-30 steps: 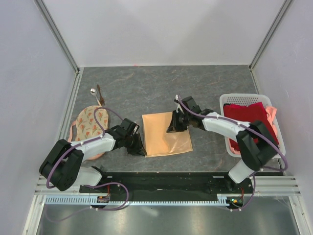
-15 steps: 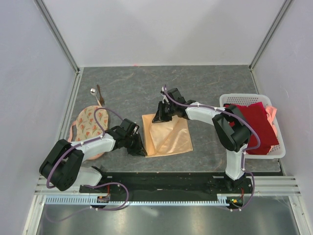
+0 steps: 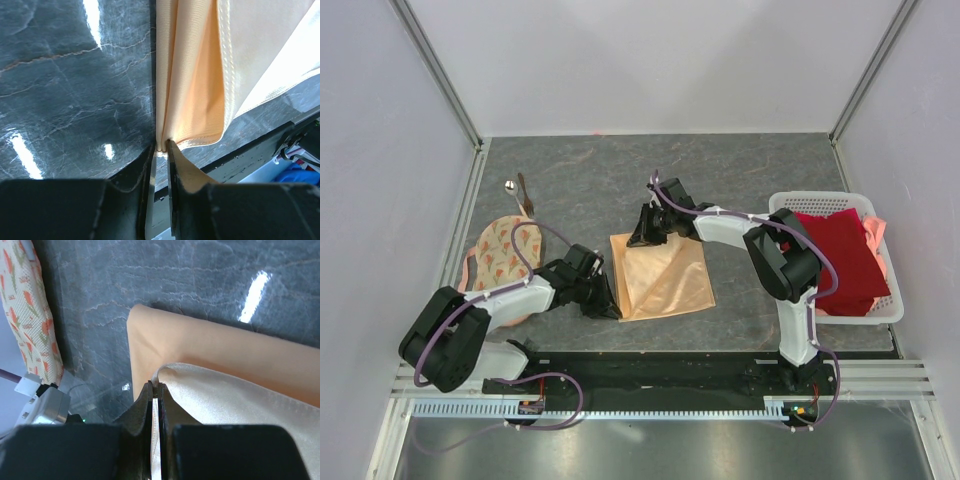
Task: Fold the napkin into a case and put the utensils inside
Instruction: Fold the top corner of the square-folded napkin at the center of the board.
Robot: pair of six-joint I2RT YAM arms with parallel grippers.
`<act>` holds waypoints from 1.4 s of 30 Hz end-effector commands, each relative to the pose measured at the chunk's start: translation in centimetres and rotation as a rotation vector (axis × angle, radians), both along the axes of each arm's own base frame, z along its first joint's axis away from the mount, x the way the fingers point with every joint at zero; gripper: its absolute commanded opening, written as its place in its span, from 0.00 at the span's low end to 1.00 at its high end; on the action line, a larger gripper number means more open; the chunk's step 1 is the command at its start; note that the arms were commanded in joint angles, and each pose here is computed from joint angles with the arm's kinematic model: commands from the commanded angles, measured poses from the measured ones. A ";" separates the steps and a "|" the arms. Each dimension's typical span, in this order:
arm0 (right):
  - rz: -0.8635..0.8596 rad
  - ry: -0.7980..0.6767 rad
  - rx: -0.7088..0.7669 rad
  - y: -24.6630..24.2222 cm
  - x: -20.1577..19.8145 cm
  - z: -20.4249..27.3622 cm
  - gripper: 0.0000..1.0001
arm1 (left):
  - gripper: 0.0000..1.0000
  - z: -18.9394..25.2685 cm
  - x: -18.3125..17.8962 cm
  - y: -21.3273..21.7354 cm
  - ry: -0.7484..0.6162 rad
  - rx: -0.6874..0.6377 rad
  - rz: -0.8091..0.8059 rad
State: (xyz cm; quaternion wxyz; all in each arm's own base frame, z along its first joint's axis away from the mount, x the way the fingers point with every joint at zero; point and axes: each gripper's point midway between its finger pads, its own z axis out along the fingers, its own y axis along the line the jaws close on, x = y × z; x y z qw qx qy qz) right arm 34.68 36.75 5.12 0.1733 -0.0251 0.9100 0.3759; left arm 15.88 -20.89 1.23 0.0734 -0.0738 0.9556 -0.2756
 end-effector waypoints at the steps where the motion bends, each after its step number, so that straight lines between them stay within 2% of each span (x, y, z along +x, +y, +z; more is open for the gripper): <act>1: 0.000 -0.055 0.083 1.7 2.2 2.8 0.01 | 0.22 -1.8 -1.4 1.9 0.034 0.081 0.022; 34: -0.007 -0.007 0.129 3.2 3.8 1.8 0.08 | 0.24 -1.5 -1.5 2.0 0.008 0.063 0.036; 42: 0.012 -0.015 0.147 3.5 3.8 2.6 0.27 | 0.34 0.6 -1.2 2.1 -0.025 0.047 0.070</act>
